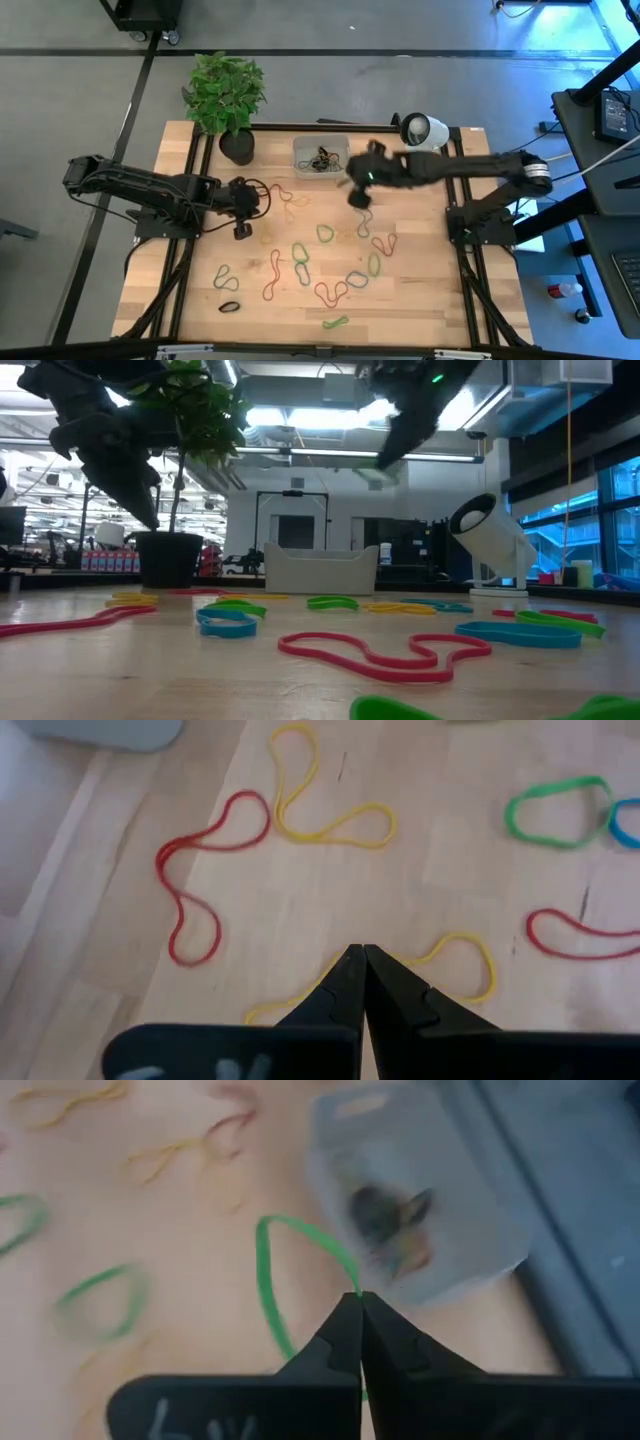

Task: Pick and place rubber bands into bin
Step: Put the green rubber band into the gray bin

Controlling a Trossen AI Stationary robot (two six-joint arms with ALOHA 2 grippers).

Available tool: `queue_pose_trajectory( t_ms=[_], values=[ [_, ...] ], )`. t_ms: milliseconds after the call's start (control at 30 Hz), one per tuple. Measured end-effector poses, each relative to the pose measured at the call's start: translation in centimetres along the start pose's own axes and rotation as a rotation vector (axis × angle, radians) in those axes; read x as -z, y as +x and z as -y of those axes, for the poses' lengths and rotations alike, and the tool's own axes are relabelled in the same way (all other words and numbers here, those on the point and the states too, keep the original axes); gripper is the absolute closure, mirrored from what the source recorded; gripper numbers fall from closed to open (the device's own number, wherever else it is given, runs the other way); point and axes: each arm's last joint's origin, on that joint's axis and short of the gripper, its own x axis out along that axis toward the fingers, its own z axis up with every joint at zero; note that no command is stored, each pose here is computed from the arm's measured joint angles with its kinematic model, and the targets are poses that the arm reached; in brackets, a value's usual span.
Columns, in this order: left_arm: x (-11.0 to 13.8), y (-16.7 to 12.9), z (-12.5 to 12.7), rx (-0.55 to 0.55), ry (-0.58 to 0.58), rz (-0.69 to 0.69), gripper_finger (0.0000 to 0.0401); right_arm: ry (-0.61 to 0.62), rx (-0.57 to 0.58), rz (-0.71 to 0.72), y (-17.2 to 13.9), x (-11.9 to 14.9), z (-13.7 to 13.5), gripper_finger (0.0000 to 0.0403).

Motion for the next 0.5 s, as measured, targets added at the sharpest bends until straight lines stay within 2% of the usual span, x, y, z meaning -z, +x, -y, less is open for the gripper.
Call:
queue_pose_trajectory(
  t_ms=[300,500],
  values=[
    [-1.3,-0.1,0.4,0.037,0.061,0.13,0.04,0.061,0.013,0.066,10.0,-3.0,5.8,0.0403],
    [-1.3,-0.1,0.4,0.039,0.062,0.138,0.0398,0.073,0.0,0.019,16.7,-3.7,7.3,0.0403]
  ],
)
